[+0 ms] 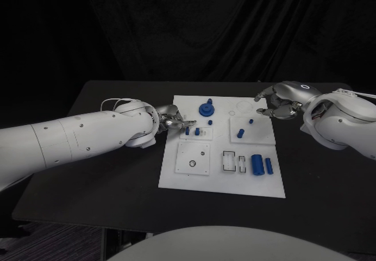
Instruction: Assemble the parts on the task board
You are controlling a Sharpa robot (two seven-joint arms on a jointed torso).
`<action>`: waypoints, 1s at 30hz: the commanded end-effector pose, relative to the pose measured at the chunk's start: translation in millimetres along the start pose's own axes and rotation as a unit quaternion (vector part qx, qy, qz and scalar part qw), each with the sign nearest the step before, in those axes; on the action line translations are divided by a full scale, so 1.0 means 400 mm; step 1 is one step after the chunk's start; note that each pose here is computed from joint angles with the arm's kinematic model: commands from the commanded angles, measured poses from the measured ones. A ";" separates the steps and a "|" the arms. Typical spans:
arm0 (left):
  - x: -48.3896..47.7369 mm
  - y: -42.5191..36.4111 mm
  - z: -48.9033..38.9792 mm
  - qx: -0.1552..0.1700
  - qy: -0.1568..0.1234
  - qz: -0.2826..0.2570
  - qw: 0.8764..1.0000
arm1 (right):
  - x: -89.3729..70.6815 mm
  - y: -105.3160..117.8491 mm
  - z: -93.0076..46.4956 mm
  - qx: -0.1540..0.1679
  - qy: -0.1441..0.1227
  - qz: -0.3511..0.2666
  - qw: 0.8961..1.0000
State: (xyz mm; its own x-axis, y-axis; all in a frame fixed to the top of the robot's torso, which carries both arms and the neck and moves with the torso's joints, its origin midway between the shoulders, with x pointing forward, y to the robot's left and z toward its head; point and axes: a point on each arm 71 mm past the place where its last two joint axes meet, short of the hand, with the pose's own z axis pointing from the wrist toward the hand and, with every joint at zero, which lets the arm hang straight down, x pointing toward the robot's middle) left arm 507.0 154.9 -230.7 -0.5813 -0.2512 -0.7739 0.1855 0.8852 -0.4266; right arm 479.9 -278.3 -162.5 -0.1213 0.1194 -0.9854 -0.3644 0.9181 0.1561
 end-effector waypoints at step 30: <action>-0.139 -0.011 0.010 0.038 0.085 0.051 0.994 | 0.002 -0.008 0.000 0.014 0.001 -0.001 1.000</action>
State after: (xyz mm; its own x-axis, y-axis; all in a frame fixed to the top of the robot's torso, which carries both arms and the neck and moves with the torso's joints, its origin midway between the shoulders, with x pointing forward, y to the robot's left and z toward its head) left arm 545.5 167.5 -185.0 -0.6062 -0.1521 -0.7806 0.2597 0.8899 -0.3751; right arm 480.5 -279.9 -162.8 -0.1229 0.1173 -0.9855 -0.3563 0.9216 0.1541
